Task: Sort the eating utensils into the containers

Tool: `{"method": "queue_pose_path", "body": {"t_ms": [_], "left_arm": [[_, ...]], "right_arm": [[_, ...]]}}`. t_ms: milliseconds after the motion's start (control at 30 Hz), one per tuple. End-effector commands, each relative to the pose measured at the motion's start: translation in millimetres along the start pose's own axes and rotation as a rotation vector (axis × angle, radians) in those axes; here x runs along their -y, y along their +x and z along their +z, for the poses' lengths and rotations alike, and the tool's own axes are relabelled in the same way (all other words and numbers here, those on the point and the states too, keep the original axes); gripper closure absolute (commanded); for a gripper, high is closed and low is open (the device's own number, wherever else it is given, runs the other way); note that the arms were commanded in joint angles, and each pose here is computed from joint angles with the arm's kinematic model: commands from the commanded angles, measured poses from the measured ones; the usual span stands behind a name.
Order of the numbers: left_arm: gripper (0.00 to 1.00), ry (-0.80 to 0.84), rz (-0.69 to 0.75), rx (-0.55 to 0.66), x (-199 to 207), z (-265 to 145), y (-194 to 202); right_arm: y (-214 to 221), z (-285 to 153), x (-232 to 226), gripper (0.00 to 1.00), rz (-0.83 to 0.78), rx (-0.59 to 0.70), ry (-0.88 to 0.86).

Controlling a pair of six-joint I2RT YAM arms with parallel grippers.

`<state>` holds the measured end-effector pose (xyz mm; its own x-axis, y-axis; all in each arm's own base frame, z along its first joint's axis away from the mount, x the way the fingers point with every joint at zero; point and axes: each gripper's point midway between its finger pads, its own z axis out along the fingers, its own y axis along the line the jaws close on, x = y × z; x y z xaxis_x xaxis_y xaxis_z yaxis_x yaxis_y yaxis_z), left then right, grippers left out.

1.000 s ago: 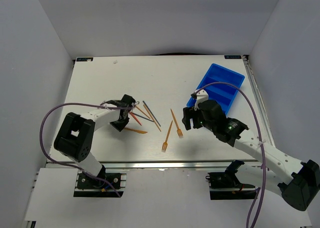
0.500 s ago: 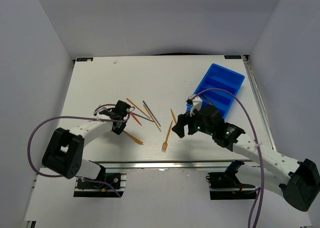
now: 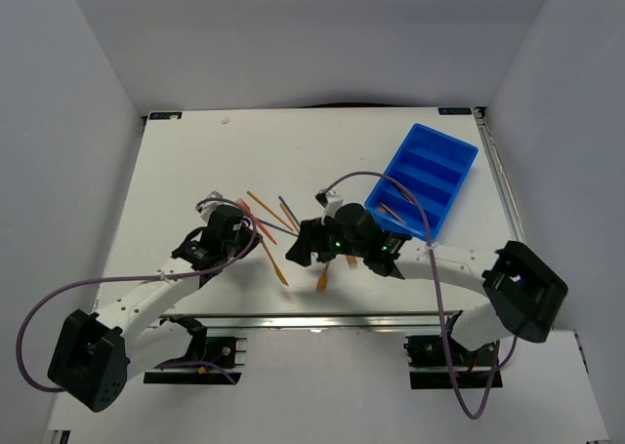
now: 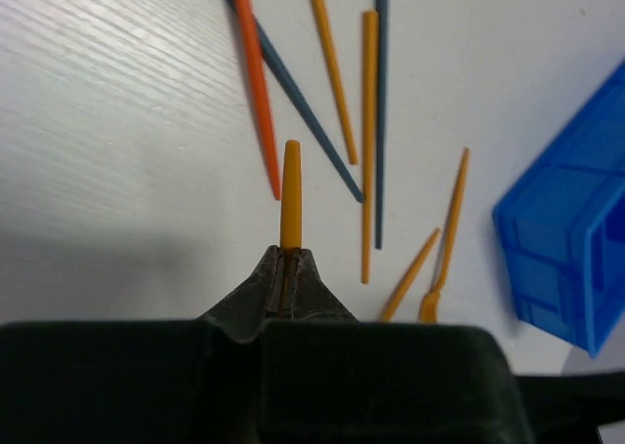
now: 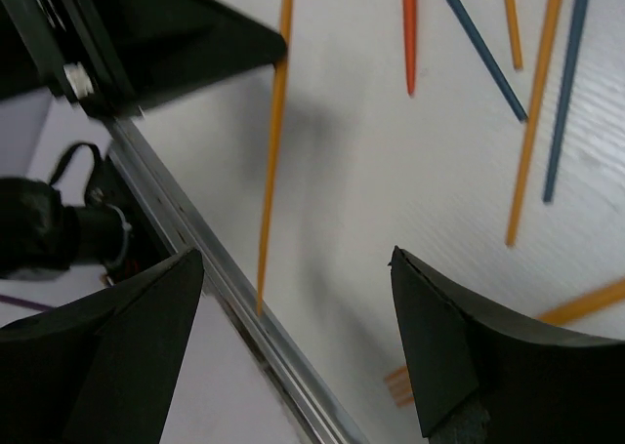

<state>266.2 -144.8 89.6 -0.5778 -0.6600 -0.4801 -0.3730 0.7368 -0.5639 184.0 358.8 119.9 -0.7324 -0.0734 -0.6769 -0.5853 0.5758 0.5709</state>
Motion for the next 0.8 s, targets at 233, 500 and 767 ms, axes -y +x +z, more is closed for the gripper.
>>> {"method": "queue_pose_path", "body": {"t_ms": [233, 500, 767], "left_arm": [[1.0, 0.342, 0.03, -0.059, 60, -31, 6], [1.0, 0.277, 0.019, -0.022, 44, -31, 1], [0.35, 0.097, 0.224, 0.196, 45, -77, -71]], "right_arm": [[-34, 54, -45, 0.26, 0.075, 0.017, -0.108], [-30, 61, -35, 0.79, 0.05, 0.018, -0.074], [-80, -11, 39, 0.49, -0.024, 0.198, 0.333]]}}
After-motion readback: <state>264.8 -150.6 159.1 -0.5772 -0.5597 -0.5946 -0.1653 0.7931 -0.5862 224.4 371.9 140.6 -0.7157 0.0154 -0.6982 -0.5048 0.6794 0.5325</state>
